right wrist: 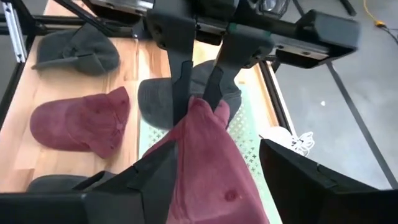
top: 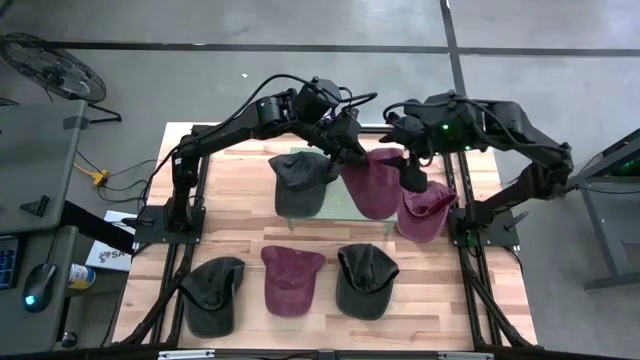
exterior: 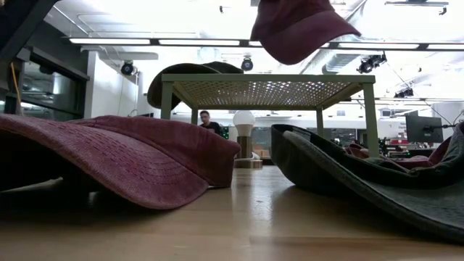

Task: Pick & Place hat
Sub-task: Put the right red cap on the shelf

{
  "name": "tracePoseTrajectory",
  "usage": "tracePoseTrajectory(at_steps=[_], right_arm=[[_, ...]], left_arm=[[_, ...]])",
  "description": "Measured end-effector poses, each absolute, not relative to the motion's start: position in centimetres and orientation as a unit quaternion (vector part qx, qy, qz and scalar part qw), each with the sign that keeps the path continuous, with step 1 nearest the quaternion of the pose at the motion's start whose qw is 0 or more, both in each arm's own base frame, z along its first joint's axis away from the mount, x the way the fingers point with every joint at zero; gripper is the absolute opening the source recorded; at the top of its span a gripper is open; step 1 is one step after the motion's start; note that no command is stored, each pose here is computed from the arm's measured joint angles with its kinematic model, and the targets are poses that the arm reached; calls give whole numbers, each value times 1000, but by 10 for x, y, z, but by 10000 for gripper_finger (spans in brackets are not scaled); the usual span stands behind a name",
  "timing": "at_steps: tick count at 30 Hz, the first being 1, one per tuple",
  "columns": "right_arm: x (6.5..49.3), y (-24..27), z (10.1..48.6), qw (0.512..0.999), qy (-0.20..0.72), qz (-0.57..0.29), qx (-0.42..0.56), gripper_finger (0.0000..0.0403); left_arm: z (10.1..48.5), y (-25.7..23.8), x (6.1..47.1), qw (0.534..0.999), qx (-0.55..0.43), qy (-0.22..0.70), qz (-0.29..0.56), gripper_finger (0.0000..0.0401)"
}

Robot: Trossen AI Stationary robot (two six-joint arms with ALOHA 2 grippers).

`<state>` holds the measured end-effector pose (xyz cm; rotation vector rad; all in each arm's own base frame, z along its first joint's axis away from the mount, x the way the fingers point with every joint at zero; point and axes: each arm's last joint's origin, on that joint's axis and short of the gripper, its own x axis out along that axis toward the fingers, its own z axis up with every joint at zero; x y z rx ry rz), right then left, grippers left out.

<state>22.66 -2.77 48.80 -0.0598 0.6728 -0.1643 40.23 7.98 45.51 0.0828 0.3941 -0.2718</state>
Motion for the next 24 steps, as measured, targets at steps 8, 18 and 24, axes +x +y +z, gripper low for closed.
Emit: tracePoseTrajectory(at_steps=[8, 18, 24], right_arm=[[238, -29, 482, 938, 343, -49, -22, 220], [238, -29, 476, 933, 357, -48, -6, 219], [239, -30, 473, 930, 362, -63, -9, 192]], left_arm=[[456, 80, 403, 972, 39, 192, -133, 25], [462, 80, 406, 980, 38, 161, -109, 25], [467, 77, 409, 984, 45, 134, -112, 25]])
